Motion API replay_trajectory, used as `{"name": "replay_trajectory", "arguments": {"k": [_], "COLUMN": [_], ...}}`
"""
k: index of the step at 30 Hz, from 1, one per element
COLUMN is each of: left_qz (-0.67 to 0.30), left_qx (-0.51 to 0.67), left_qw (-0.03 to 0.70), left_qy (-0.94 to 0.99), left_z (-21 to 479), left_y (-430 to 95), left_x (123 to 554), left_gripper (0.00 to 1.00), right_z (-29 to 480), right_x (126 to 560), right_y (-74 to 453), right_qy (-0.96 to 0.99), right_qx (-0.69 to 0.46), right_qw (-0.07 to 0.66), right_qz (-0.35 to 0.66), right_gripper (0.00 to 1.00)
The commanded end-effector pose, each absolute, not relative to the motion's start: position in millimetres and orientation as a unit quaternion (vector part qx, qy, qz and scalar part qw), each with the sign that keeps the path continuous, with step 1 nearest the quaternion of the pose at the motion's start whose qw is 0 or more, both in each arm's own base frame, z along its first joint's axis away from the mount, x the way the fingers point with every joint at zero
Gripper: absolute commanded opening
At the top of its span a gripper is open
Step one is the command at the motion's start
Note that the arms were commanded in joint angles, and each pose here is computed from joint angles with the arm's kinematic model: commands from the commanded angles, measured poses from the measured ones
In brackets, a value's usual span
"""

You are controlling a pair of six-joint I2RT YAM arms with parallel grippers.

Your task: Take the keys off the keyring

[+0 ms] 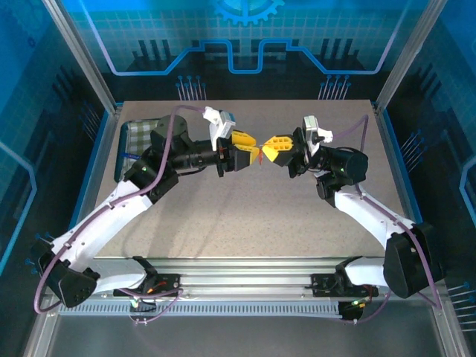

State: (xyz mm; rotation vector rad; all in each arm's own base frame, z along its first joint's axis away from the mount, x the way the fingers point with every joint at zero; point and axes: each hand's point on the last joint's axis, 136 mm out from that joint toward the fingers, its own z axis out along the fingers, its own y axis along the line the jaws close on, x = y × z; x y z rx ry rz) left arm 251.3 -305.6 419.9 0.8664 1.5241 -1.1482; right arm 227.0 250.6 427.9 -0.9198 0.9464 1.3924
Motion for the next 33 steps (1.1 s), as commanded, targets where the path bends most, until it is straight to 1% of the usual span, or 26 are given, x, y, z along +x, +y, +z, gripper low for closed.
{"name": "replay_trajectory", "arguments": {"k": [1,4,16,20,23,25,26,28,30,31,33], "left_qz": [-0.492,-0.497,-0.505,-0.508,-0.509,-0.509,-0.508,-0.502,-0.491,-0.483,-0.465], "left_qx": [0.367,0.37,0.367,0.365,0.366,0.368,0.368,0.371,0.374,0.376,0.38], "left_qw": [0.501,0.497,0.495,0.497,0.497,0.496,0.496,0.498,0.502,0.504,0.508], "left_qy": [0.61,0.607,0.604,0.601,0.6,0.6,0.6,0.602,0.606,0.61,0.617], "left_z": [431,432,430,432,432,432,432,431,430,428,426], "left_y": [-306,-307,-311,-312,-312,-312,-312,-310,-308,-307,-305], "left_x": [245,242,247,248,247,246,246,245,245,246,248], "left_gripper": [0.31,0.27,0.27,0.18,0.13,0.07,0.04,0.0,0.0,0.0,0.0], "right_z": [438,438,444,444,444,444,444,443,441,440,435], "right_x": [218,218,215,213,214,215,216,220,227,231,243], "right_y": [251,252,249,250,250,249,249,248,244,241,233], "right_qy": [0.377,0.377,0.371,0.369,0.369,0.37,0.371,0.376,0.388,0.395,0.42], "right_qx": [-0.404,-0.404,-0.396,-0.398,-0.395,-0.393,-0.392,-0.387,-0.374,-0.368,-0.354], "right_qw": [0.586,0.585,0.596,0.595,0.598,0.599,0.6,0.598,0.596,0.595,0.587], "right_qz": [0.593,0.593,0.592,0.593,0.592,0.591,0.591,0.592,0.595,0.596,0.594], "right_gripper": [0.0,0.0,0.0,0.0,0.0,0.0,0.01,0.12,0.29,0.35,0.36]}}
